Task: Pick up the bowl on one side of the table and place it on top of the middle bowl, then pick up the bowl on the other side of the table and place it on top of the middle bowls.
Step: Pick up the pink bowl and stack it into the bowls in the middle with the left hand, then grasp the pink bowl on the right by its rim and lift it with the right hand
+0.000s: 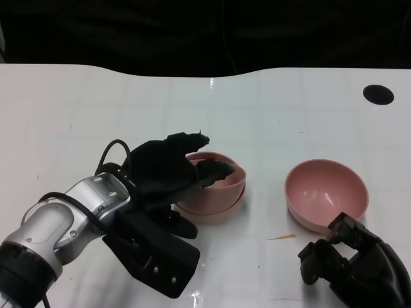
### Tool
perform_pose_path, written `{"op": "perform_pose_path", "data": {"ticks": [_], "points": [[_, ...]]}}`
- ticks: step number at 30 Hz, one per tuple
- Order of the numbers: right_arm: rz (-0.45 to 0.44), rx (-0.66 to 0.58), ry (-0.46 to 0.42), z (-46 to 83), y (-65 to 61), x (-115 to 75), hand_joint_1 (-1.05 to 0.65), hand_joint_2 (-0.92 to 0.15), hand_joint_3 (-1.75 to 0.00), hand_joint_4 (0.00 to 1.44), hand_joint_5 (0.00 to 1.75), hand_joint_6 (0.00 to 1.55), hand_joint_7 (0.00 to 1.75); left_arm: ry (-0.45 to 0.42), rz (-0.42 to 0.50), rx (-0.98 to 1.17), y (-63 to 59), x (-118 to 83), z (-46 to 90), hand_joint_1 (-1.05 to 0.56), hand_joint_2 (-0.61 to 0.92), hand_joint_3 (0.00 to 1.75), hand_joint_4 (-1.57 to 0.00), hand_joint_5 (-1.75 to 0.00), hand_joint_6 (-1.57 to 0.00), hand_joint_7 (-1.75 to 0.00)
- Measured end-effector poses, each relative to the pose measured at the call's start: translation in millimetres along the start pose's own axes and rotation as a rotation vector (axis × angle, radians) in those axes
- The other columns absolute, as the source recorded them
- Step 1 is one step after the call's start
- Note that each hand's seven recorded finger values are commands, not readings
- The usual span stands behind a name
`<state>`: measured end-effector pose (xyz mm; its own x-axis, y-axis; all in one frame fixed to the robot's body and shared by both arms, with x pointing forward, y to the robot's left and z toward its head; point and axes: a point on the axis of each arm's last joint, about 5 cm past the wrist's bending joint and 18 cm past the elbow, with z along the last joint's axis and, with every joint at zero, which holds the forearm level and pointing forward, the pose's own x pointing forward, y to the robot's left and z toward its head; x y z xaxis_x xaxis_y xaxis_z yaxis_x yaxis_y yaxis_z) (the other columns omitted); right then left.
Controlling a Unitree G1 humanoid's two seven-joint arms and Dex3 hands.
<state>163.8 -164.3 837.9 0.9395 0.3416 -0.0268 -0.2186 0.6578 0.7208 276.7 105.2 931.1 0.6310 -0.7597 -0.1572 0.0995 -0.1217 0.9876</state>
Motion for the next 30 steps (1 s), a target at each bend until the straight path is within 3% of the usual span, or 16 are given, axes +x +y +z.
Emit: {"op": "perform_pose_path", "data": {"ticks": [13, 19, 22, 23, 26, 30], "points": [[0.004, -0.002, 0.0, 0.3, -0.2, -0.5, -0.06, -0.49, -1.13, 0.94, 1.63, 0.98, 1.22, 0.013, 0.023, -0.056, -17.3, -2, -1.0, -1.02, 0.92, 0.64, 0.0, 0.0, -0.2, -0.02], [0.002, -0.001, 0.0, 0.4, -0.1, -0.6, -0.07, -0.49, -1.14, 0.95, 1.63, 0.99, 1.22, 0.009, 0.038, -0.057, -17.0, -3, -0.4, -1.01, 0.92, 0.61, 0.0, 0.0, -0.24, -0.03], [0.001, -0.001, 0.001, 0.4, -0.1, -0.9, -0.07, -0.48, -1.15, 0.95, 1.63, 0.99, 1.22, 0.008, 0.099, -0.07, -9.2, -9, -0.3, -0.86, 0.92, 0.47, -0.05, -0.02, -0.31, -0.03], [0.0, 0.0, 0.001, 0.4, -0.2, -1.0, -0.07, -0.47, -1.16, 0.95, 1.63, 0.99, 1.22, 0.009, 0.126, -0.073, -5.7, -11, -0.7, -0.82, 0.92, 0.42, -0.1, -0.04, -0.34, -0.03], [0.0, 0.003, 0.0, 0.6, -0.4, -1.0, -0.06, -0.47, -1.17, 0.94, 1.63, 0.98, 1.23, 0.03, 0.276, -0.131, 0.4, -21, -1.8, -0.53, 0.92, 0.08, -0.52, -0.1, -0.68, -0.05], [0.002, 0.004, -0.003, 1.2, -1.0, -1.0, -0.05, -0.47, -1.17, 0.95, 1.62, 0.98, 1.23, 0.05, 0.541, -0.247, 0.9, -38, -1.6, -0.28, 0.92, 0.03, -0.9, -0.13, -0.94, -0.07]]}}
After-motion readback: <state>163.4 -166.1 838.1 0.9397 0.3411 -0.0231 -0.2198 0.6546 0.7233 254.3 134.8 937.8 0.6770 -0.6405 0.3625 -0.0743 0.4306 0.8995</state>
